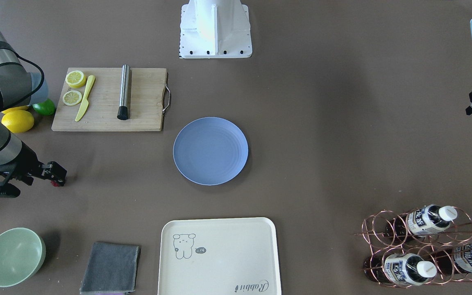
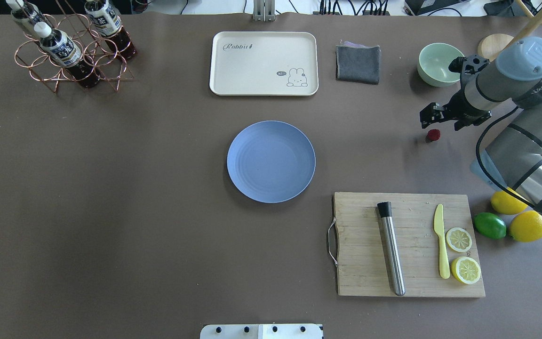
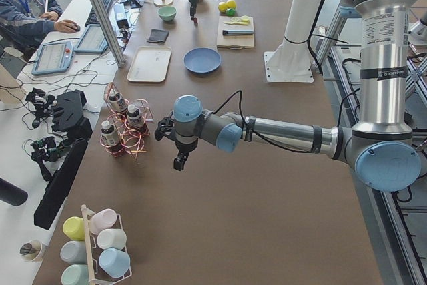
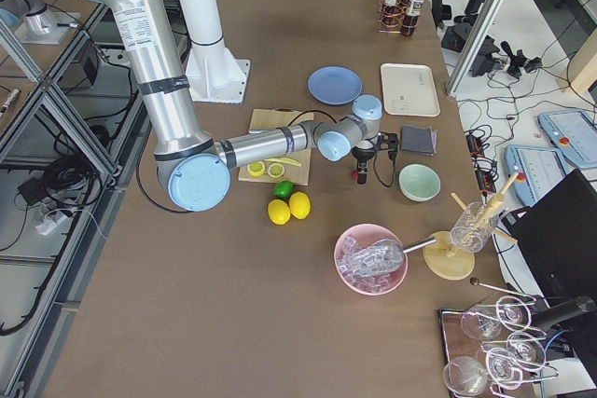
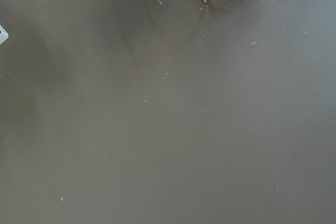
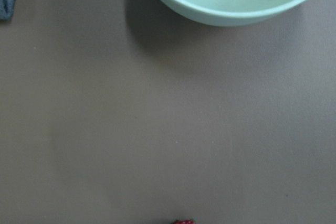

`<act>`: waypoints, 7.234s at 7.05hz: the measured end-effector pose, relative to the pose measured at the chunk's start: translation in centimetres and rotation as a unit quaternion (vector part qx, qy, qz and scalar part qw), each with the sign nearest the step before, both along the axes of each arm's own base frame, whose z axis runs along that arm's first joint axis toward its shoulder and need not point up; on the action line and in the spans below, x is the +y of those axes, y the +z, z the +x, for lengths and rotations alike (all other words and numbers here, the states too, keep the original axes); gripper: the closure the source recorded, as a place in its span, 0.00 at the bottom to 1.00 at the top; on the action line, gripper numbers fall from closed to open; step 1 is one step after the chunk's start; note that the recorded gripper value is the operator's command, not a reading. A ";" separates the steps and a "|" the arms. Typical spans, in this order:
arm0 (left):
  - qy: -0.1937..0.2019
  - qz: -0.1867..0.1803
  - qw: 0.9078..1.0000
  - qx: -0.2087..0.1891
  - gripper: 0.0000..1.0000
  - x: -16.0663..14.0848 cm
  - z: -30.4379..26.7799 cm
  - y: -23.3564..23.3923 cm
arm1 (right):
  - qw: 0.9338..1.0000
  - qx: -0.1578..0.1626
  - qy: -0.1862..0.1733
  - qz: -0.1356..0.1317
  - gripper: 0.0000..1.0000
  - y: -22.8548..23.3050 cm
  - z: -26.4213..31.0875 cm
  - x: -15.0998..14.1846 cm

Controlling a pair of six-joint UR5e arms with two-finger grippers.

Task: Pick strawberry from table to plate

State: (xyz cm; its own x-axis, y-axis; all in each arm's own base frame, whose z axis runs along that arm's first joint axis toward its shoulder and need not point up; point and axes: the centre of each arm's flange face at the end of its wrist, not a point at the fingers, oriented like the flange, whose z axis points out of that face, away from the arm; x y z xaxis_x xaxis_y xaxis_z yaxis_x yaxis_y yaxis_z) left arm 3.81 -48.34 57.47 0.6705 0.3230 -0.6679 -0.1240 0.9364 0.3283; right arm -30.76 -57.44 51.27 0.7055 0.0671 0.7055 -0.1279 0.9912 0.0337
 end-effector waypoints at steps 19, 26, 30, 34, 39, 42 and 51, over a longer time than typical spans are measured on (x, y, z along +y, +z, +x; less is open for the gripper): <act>0.002 -0.004 1.000 0.006 0.00 0.1 0.0 0.0 | 0.974 -0.069 0.156 -0.149 1.00 -28.4 -27.2 8.3; -0.003 -0.017 1.000 0.014 0.00 1.3 -1.0 1.1 | 0.984 -0.026 0.143 -0.107 0.00 -29.1 -33.3 9.5; -0.004 -0.018 1.000 0.014 0.00 1.3 -1.1 1.2 | 0.985 -0.028 0.127 -0.115 0.00 -31.1 -27.8 5.3; -0.003 -0.033 0.999 0.011 0.00 1.4 -1.0 2.2 | 0.990 -0.015 0.087 -0.107 0.00 -26.8 -14.3 -4.1; -0.006 -0.117 0.993 -0.007 0.00 1.5 -1.2 3.6 | 0.998 0.049 -0.029 -0.010 0.00 -11.2 13.5 -6.5; -0.045 -0.173 0.984 -0.011 0.00 1.4 -4.9 4.0 | 0.992 0.086 -0.091 0.026 0.00 -0.5 28.0 -2.9; -0.112 -0.197 0.974 -0.006 0.00 2.1 -11.0 4.3 | 0.991 0.079 -0.099 -0.046 0.00 13.8 37.5 6.4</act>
State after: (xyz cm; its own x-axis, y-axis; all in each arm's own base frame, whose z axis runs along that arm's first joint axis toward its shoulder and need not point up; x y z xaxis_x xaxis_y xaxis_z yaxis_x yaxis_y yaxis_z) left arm -7.23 -46.25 61.81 0.7028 -0.1128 -0.7023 0.0966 0.9933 -0.0628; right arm 6.76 -51.01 65.07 0.8120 -0.0240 0.5832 0.0680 0.9962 -0.0537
